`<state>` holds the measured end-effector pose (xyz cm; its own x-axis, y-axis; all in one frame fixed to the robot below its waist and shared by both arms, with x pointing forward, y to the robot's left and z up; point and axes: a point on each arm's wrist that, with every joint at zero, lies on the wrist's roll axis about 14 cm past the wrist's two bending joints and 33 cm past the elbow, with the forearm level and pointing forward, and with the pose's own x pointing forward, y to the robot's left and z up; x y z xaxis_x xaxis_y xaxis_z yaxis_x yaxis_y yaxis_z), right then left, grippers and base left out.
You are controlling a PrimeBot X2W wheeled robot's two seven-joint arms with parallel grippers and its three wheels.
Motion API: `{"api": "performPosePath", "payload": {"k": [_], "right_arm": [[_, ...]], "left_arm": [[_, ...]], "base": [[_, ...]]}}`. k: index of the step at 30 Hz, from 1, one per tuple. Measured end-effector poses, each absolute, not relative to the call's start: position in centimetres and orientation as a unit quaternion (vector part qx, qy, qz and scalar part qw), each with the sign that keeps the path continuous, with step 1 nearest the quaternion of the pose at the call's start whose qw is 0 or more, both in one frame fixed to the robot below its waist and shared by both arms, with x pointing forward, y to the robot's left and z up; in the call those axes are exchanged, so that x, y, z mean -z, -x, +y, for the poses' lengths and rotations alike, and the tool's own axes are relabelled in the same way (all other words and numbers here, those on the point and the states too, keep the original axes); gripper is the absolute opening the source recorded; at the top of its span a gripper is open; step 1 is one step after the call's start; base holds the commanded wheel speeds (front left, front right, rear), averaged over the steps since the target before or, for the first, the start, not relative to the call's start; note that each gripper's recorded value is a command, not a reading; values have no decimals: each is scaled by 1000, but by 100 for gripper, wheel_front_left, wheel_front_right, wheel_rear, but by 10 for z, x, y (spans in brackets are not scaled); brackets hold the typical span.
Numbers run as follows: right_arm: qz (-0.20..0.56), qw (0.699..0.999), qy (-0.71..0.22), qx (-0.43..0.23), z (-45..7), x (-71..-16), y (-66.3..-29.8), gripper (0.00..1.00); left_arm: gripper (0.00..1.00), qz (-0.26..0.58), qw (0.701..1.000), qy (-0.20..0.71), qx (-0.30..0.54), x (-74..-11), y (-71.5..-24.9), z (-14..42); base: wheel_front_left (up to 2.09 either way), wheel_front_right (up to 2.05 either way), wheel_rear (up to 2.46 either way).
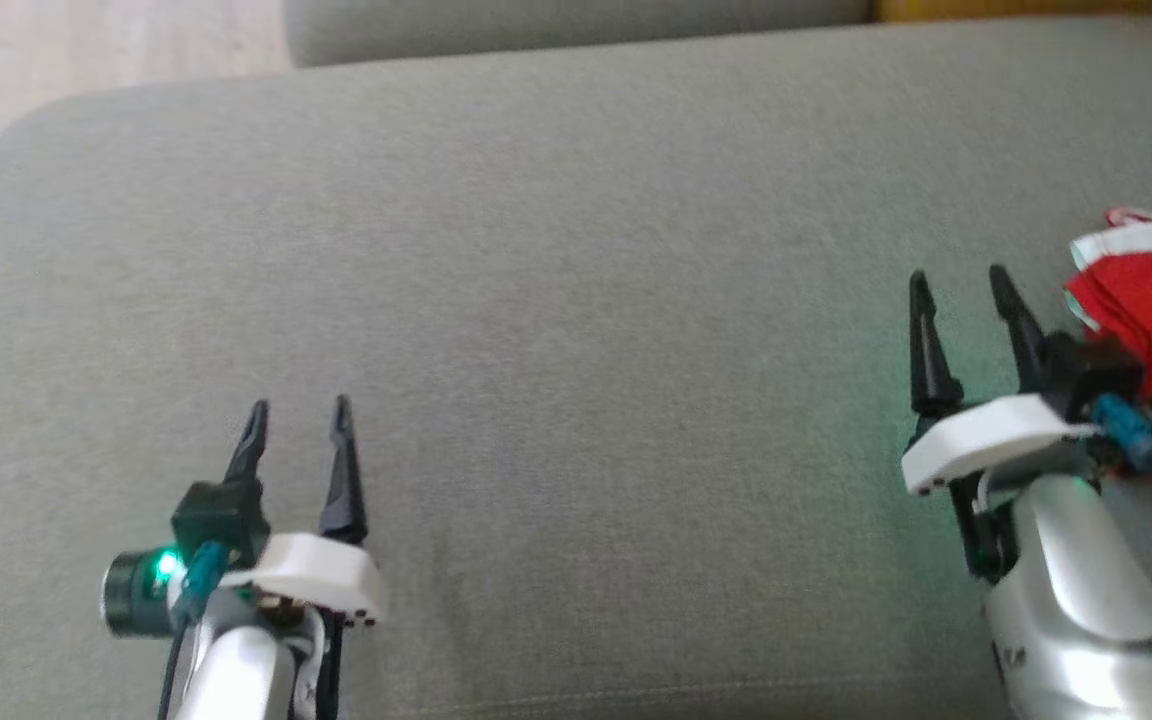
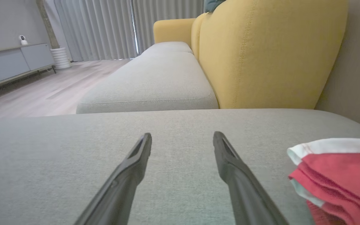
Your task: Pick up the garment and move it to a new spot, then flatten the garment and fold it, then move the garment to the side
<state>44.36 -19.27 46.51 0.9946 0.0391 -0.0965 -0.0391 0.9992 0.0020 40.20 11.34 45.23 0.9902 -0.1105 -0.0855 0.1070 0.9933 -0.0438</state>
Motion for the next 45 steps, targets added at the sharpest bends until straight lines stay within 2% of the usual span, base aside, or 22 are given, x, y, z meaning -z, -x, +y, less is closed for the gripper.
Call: {"api": "performPosePath", "payload": {"k": [10,23,43,44,45], "right_arm": [[24,998,-33,-54,-162,-480,-428,100],[47,996,-51,-56,-159,-463,-397,100],[55,995,-67,-55,-158,-457,-385,100],[56,995,-67,-54,-159,-456,-384,0],[56,995,-67,-54,-159,-456,-384,0]], "left_arm": [[100,27,999,16,-21,-466,-373,164],[100,22,999,25,-18,-470,-366,164],[100,30,999,36,-4,-464,-361,158],[0,31,999,42,1,-464,-361,156],[0,31,999,42,1,-464,-361,156]], "base": [[0,0,0],[0,0,0],[0,0,0],[0,0,0],[0,0,0]]}}
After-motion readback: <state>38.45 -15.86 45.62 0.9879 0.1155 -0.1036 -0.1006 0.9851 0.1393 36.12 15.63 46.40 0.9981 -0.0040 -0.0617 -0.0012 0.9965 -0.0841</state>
